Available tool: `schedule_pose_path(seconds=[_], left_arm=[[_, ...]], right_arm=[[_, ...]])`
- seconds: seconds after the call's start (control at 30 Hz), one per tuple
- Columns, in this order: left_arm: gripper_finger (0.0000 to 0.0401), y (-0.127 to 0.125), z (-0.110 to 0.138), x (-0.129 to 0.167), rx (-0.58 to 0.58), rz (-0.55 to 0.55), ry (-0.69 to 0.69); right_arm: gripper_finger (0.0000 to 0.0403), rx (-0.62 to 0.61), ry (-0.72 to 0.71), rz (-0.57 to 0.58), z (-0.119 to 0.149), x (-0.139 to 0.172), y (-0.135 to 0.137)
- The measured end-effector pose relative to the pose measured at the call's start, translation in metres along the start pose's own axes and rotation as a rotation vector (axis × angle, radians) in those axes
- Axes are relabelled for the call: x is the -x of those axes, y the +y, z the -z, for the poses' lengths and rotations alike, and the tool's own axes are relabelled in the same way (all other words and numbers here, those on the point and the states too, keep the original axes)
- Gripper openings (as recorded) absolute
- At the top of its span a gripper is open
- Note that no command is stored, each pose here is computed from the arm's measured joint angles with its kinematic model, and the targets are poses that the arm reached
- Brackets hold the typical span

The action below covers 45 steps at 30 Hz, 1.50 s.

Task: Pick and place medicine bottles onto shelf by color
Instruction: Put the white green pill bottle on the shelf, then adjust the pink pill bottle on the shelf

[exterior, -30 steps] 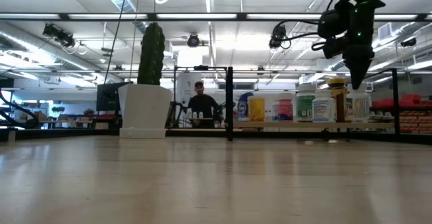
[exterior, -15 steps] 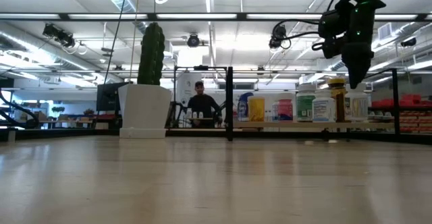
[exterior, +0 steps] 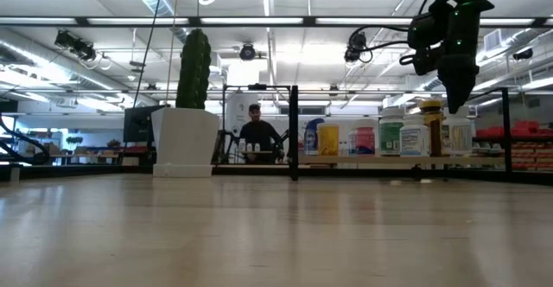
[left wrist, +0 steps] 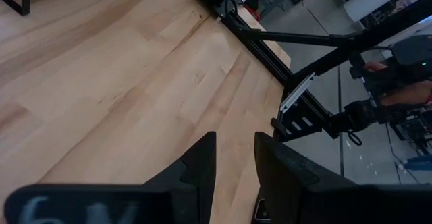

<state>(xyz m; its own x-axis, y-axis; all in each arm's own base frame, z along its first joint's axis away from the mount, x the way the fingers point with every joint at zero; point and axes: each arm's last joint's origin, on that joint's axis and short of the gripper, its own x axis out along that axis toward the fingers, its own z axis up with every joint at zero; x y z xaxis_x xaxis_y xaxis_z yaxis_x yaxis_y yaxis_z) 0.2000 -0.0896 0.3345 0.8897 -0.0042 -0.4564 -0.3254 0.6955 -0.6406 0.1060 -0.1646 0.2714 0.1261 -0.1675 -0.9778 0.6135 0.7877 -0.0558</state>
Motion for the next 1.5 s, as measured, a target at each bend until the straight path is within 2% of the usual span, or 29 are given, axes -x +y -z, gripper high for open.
schedule_pose_path(seconds=[0.77,1.37,1.5], left_arm=[[0.0107,-0.0001,0.0002,0.0001,-0.006,0.0,0.001],[0.0107,-0.0001,0.0002,0.0001,-0.001,0.0,0.001],[0.0107,-0.0001,0.0002,0.0001,-0.001,0.001,0.001]], right_arm=[[0.0258,-0.003,-0.004,0.01,-0.0006,0.0,-0.0004],[0.0255,0.002,0.001,0.016,-0.0006,0.0002,0.0],[0.0255,0.0,-0.007,0.018,-0.0025,0.0095,-0.0006]])
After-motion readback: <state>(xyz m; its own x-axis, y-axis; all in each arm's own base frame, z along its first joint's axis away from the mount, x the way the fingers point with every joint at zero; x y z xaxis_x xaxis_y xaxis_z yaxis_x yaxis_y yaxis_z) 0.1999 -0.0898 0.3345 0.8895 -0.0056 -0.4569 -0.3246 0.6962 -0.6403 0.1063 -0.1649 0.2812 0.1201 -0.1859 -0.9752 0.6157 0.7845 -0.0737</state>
